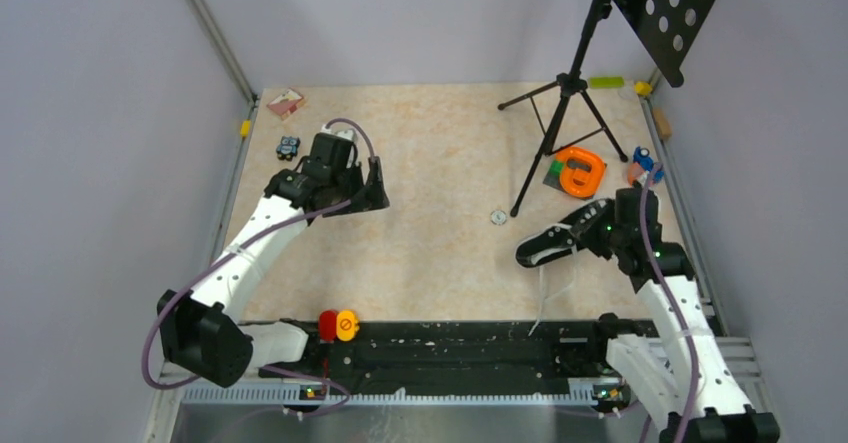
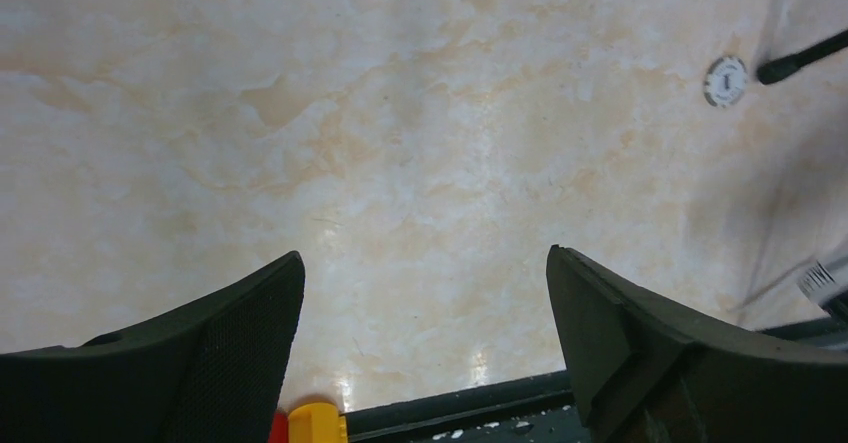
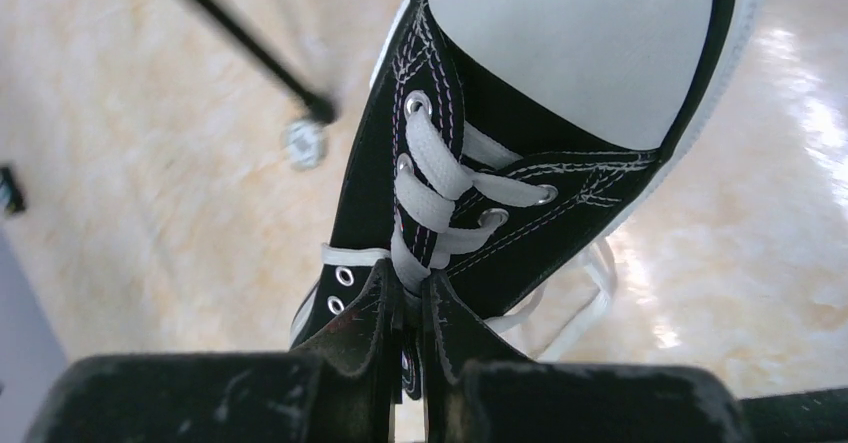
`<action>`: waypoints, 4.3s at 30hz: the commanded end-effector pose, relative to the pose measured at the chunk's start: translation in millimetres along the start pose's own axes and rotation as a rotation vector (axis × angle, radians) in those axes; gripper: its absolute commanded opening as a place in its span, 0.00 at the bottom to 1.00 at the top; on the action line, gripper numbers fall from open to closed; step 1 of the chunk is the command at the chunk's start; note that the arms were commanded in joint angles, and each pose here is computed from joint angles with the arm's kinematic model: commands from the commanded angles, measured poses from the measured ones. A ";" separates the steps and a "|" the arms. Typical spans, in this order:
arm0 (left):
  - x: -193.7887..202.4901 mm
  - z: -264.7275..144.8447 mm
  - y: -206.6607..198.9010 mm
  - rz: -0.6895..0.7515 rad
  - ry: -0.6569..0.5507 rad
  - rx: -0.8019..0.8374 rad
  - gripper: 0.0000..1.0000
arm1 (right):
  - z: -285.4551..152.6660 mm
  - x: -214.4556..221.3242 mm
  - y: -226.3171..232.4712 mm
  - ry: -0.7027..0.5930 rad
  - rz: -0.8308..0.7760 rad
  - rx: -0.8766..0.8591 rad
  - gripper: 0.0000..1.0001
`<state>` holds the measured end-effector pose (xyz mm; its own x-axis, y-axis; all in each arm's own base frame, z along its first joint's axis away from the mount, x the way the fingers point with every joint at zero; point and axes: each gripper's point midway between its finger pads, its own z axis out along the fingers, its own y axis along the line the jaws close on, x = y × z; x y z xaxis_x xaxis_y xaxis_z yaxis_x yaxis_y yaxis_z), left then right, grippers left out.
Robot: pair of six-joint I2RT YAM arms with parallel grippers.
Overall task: Tie the shoes
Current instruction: Cross the shoelace with the shoelace.
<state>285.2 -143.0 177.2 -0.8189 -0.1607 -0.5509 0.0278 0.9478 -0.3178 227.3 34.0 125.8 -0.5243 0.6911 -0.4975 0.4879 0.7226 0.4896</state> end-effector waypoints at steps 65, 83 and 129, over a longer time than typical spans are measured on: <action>40.1 -8.7 24.9 -0.271 0.042 -0.055 0.79 | 33.1 170.6 203.8 0.355 -0.627 -0.352 0.91; 85.5 101.2 20.2 -0.440 0.277 -0.038 0.63 | 45.4 143.9 182.7 0.203 -0.481 -0.239 0.64; -35.9 32.6 -5.1 -0.230 -0.054 -0.021 0.00 | 89.6 86.9 235.9 0.047 -0.379 -0.141 0.00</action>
<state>322.8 -153.0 136.3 -0.8041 -0.4305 -0.4099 -0.2486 0.8699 -0.4260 352.1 255.3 56.5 -0.7721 0.3257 -0.5456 0.2463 0.9449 0.2156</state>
